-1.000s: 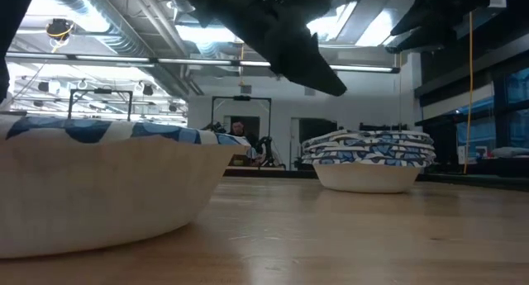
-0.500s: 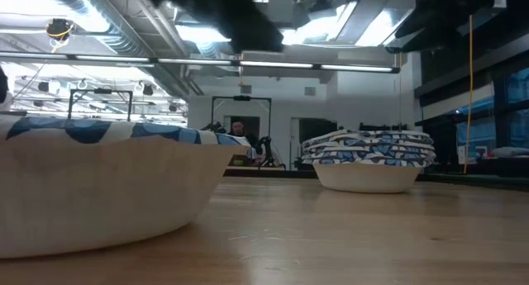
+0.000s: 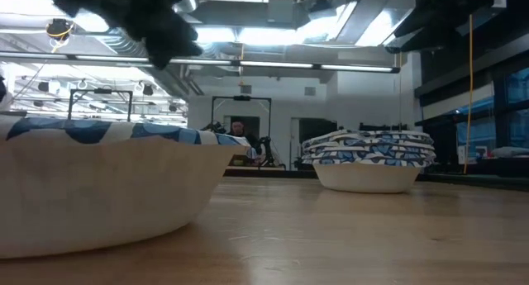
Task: Nest bowls inside each other
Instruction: Stack the white bowl on top of the white bowl
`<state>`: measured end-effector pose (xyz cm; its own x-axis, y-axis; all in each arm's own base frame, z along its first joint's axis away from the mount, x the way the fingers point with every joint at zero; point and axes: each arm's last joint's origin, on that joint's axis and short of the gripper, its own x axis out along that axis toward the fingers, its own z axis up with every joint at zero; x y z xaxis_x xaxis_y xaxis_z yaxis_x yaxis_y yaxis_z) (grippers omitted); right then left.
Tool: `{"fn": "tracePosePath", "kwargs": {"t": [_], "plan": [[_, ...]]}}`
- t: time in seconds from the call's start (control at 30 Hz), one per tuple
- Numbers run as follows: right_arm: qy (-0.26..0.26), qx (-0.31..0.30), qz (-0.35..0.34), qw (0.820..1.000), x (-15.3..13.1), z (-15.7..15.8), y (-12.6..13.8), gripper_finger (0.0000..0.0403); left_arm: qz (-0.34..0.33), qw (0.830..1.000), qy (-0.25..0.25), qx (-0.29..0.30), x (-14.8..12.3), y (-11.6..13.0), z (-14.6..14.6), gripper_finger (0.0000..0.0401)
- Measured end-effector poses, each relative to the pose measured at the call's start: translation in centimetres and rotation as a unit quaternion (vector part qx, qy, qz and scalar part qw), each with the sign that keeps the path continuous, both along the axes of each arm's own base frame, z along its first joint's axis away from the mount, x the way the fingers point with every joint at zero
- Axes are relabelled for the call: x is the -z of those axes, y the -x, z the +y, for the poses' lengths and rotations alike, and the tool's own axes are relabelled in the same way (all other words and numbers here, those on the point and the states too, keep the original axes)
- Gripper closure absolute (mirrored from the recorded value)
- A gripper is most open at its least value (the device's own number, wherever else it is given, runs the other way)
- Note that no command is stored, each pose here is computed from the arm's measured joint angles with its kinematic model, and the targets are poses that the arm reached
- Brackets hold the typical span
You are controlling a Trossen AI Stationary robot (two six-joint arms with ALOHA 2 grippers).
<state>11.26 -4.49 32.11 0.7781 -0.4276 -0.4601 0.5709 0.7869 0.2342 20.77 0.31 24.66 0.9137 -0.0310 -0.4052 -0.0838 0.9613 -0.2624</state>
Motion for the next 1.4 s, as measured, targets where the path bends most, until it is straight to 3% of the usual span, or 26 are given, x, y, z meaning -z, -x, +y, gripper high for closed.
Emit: {"fn": "tracePosePath", "kwargs": {"t": [0.13, 0.3, 0.5, 0.67, 1.0, 1.23, 1.4], "plan": [[0.001, 0.000, -0.004, 1.000, -0.1, 0.0, 0.0, 0.0175, 0.006, 0.996, 0.082, -0.015, 0.9, 1.4, -0.9, 0.0257], [0.004, 0.000, -0.011, 1.000, -0.2, 0.0, -0.1, 0.0175, 0.057, 0.994, 0.089, -0.013, 1.9, 2.5, -1.7, 0.0259], [0.005, 0.000, -0.013, 1.000, -0.2, 0.0, -0.1, 0.0175, 0.109, 0.991, 0.045, -0.063, 3.1, 2.9, -2.9, 0.0260], [-0.002, 0.010, -0.016, 1.000, -0.2, -0.1, -0.1, 0.0175, 0.103, 0.992, -0.005, -0.077, 3.4, 2.9, -4.4, 0.0260], [0.018, 0.003, -0.005, 1.000, -0.2, -0.1, -0.1, 0.0175, 0.158, 0.974, -0.117, -0.111, 1.1, 1.0, -7.4, 0.0260], [0.017, 0.001, 0.004, 1.000, -0.1, -0.1, 0.0, 0.0175, 0.247, 0.952, -0.111, -0.144, 2.3, -1.0, -9.1, 0.0260], [0.014, 0.001, 0.013, 1.000, 0.1, 0.0, 0.1, 0.0175, 0.270, 0.949, -0.083, -0.139, 3.4, -1.7, -11.1, 0.0260]]}}
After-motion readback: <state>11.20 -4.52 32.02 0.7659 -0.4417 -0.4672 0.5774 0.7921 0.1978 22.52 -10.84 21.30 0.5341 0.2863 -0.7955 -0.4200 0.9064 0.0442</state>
